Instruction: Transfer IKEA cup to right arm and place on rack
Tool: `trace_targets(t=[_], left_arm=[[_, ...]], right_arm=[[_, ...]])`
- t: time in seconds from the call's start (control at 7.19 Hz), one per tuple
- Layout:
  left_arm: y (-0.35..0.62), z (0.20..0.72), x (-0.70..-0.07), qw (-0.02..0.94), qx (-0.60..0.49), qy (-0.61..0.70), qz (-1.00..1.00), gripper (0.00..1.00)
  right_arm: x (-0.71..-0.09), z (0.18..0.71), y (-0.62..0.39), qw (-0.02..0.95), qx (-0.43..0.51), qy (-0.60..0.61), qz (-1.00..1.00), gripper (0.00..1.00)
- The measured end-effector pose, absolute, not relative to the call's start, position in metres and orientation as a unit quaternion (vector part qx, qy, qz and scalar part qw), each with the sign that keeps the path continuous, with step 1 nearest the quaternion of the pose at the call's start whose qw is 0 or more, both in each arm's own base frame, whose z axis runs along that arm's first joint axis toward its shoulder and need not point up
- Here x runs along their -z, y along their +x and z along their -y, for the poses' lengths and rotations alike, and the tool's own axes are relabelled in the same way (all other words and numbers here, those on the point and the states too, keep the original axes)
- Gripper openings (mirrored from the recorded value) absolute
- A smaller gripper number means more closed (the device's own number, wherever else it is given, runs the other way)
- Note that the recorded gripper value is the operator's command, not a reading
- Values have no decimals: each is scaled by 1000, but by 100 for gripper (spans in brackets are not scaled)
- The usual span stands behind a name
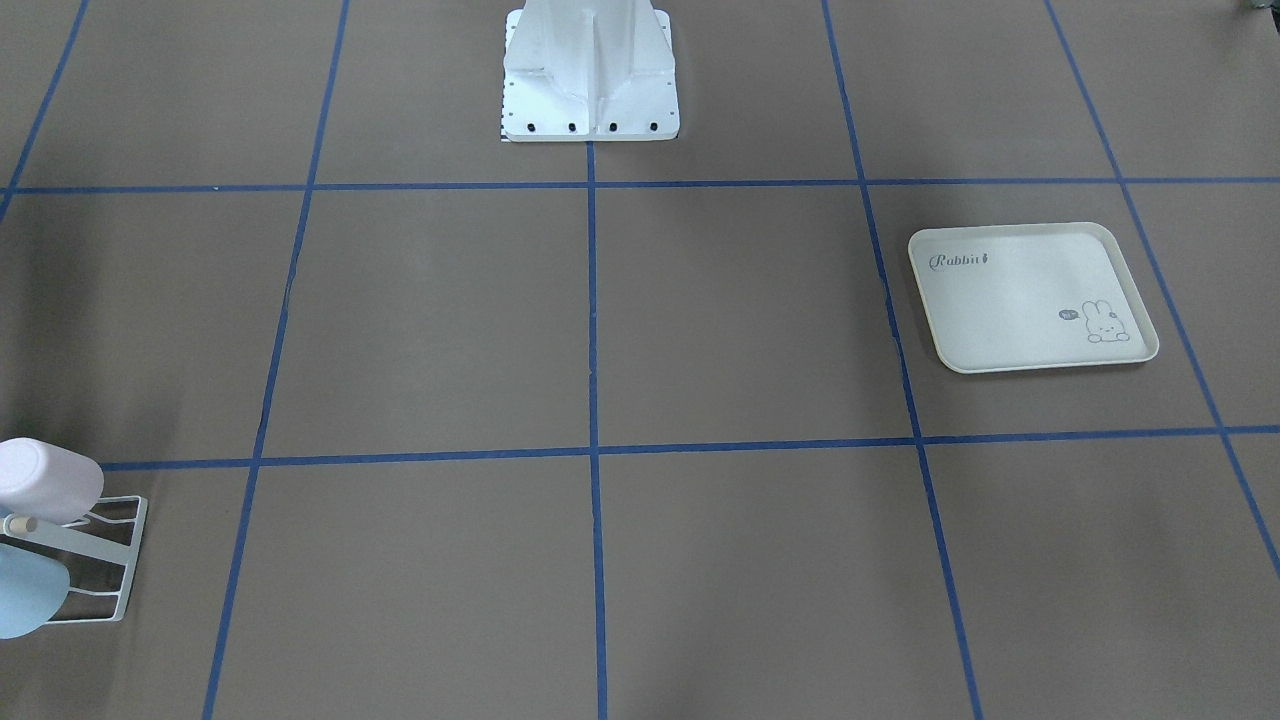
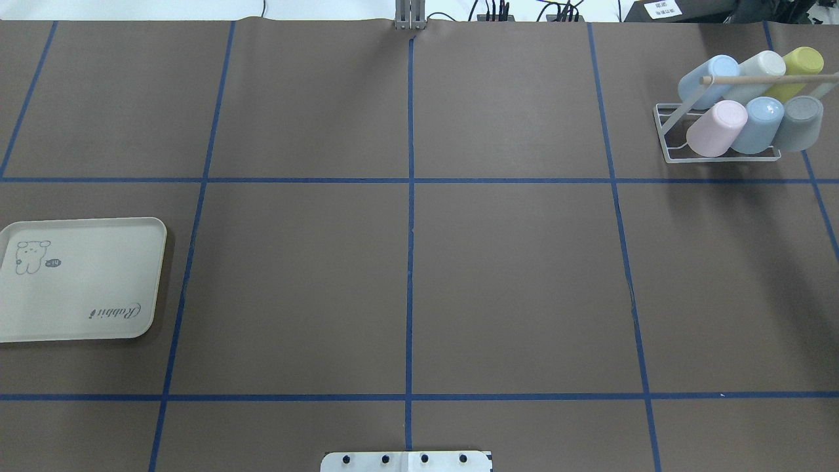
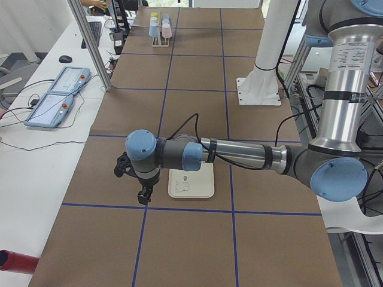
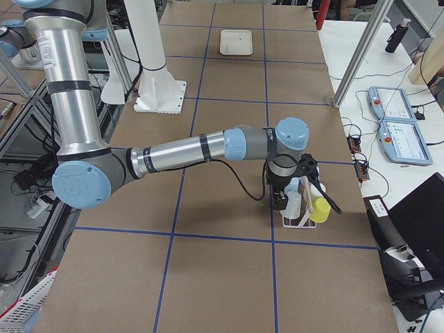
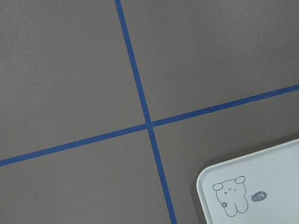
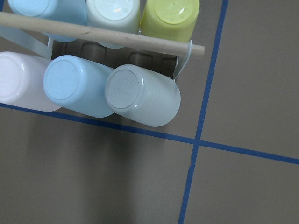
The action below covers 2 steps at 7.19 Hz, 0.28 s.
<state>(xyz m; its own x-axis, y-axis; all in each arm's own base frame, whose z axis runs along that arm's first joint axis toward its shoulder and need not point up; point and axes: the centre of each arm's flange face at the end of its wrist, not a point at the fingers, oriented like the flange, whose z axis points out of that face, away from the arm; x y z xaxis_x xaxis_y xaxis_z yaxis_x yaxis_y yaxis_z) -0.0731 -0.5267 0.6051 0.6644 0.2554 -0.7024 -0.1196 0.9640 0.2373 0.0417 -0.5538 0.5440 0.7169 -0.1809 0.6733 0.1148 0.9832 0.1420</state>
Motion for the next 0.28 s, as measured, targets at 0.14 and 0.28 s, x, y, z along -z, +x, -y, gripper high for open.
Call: trace_targets(t=[0.14, 0.28], left_arm=[[-73, 527, -604, 908, -104, 86, -398, 100], [-73, 528, -602, 907, -104, 88, -398, 100]], right_arm=[[-544, 554, 41, 925, 80, 45, 368, 99], [-544, 554, 41, 925, 81, 45, 368, 99]])
